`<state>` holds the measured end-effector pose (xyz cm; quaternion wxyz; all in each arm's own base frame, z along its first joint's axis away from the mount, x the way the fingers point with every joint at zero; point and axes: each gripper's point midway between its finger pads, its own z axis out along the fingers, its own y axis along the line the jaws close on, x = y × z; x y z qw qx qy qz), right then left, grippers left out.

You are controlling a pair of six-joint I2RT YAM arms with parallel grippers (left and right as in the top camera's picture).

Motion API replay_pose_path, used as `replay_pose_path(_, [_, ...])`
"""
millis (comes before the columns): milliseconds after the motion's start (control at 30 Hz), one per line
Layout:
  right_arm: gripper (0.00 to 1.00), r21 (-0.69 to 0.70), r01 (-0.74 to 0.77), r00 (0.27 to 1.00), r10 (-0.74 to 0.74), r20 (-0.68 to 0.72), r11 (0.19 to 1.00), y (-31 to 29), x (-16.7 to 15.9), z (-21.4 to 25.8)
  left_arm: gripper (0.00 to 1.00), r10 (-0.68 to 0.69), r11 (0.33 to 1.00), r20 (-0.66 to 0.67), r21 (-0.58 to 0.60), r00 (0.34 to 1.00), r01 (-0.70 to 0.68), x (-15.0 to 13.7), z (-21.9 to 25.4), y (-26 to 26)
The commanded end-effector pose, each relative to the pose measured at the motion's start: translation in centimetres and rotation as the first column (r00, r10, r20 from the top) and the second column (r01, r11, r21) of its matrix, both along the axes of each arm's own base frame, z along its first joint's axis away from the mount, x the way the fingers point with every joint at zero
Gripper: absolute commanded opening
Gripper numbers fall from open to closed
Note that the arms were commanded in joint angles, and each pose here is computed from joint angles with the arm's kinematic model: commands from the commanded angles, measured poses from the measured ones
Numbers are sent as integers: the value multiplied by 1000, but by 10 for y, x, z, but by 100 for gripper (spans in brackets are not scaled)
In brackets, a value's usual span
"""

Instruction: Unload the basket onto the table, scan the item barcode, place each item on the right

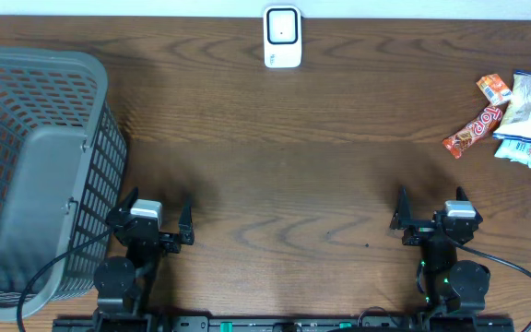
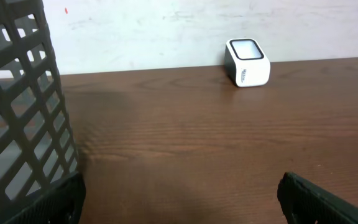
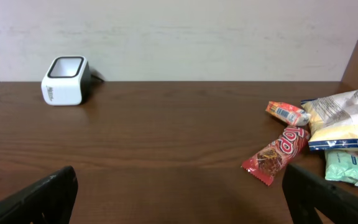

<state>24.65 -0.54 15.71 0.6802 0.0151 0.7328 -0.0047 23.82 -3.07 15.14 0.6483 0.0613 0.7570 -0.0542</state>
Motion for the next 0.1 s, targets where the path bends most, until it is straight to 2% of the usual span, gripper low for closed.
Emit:
replay_pose_path(0, [99, 13, 5, 1000, -5, 3, 1000, 0, 0, 0, 98, 2, 1000, -21, 16, 1000, -2, 1, -13, 0])
replay_pose_path(67, [99, 13, 5, 1000, -5, 3, 1000, 0, 0, 0, 98, 2, 1000, -21, 16, 1000, -2, 1, -13, 0])
